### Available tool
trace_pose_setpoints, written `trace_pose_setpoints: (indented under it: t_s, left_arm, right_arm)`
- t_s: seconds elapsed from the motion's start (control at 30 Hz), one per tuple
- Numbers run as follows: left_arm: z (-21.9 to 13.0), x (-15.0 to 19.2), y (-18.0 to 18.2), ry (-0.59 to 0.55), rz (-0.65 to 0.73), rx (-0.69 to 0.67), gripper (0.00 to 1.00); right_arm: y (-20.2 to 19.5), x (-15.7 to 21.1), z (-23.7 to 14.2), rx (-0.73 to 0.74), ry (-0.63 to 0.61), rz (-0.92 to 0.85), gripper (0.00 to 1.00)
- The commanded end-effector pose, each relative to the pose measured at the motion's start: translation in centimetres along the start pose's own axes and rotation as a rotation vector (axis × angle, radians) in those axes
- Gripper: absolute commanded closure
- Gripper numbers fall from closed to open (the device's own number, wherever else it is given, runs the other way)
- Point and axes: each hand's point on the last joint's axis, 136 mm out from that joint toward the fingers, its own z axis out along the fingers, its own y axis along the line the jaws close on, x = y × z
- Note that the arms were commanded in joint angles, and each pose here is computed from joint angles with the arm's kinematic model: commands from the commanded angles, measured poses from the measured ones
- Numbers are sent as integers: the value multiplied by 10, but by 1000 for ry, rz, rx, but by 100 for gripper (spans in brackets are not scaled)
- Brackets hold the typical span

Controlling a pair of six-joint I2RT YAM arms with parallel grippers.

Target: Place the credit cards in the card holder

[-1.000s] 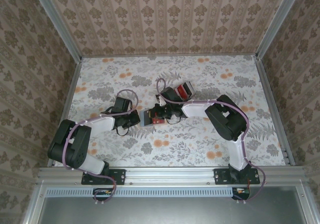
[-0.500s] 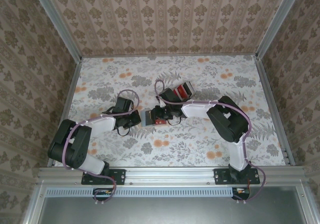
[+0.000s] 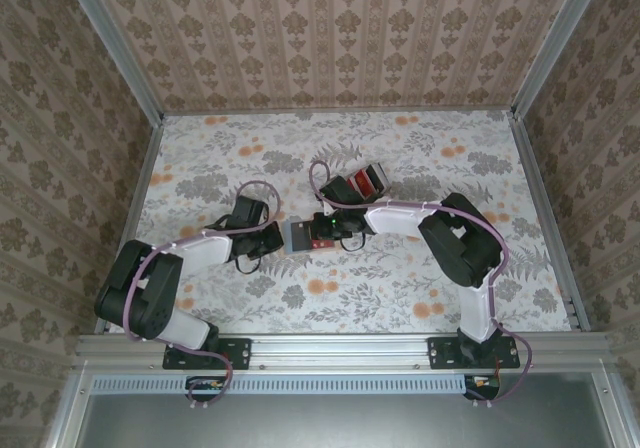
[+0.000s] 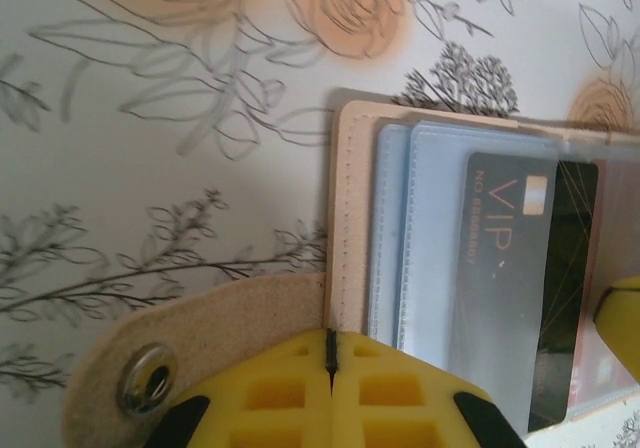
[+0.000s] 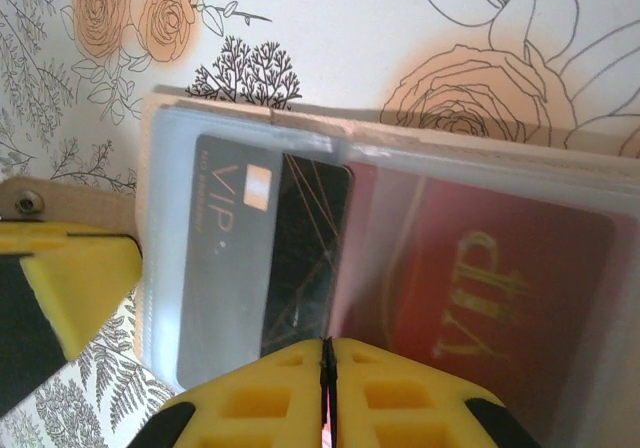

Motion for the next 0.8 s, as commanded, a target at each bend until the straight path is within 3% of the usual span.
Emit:
trace_pose_setpoints:
  t_s: [0.0, 0.4, 0.77]
  left_arm:
    - [7, 28, 14, 98, -31, -48, 100]
    - [7, 31, 9, 94, -20, -47, 100]
    - [-32, -1, 11, -13, 61, -134, 100]
  right_arm:
    - [5, 0, 10, -4, 17, -18, 88]
    - [17, 2, 19, 10, 47, -69, 88]
    - [14, 1, -20, 51, -14, -112, 87]
